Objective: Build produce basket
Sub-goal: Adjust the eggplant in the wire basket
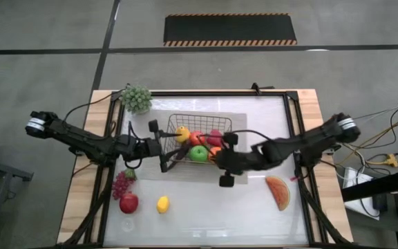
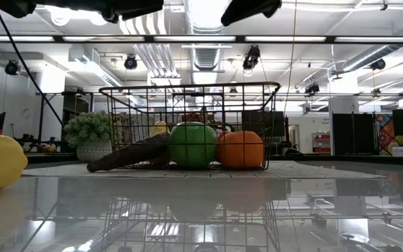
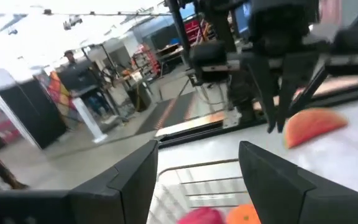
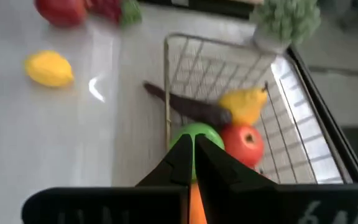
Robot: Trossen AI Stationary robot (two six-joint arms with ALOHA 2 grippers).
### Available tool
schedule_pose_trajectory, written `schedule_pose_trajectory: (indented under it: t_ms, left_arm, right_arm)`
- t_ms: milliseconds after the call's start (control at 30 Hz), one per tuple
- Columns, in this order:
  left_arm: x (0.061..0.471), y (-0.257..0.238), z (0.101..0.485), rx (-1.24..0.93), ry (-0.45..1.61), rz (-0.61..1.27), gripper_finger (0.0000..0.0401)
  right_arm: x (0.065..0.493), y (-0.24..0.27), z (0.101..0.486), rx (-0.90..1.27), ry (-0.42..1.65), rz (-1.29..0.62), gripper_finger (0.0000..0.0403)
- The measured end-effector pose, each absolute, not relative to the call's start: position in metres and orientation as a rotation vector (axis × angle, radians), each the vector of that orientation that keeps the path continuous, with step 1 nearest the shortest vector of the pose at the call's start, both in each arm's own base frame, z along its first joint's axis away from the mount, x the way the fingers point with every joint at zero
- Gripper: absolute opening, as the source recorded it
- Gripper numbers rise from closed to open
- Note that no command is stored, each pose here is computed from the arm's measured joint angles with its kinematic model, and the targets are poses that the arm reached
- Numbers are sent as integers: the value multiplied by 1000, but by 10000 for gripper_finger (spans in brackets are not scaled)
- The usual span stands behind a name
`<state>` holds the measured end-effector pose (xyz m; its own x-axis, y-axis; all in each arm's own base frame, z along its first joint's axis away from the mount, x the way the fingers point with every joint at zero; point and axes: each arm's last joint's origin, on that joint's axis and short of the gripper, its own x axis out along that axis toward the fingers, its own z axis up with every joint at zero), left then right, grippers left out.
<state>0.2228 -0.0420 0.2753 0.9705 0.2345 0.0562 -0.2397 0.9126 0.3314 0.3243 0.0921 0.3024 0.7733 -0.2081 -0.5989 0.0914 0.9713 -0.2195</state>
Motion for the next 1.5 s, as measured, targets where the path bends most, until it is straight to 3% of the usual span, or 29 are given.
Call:
schedule_pose_trajectory:
  t_ms: [233, 500, 767, 1500]
  left_arm:
    - [226, -53, 276, 133, 111, 223, 206]
    - [255, -36, 296, -64, 511, 438, 180]
    - [305, -13, 292, -140, 864, 454, 175]
    - [334, 28, 233, -287, 1124, 549, 175]
  right_arm:
    - [293, 102, 277, -190, 491, -99, 9]
    - [269, 95, 261, -150, 445, -100, 9]
    - [258, 95, 246, -162, 467, -82, 9]
    - [256, 97, 241, -193, 479, -69, 9]
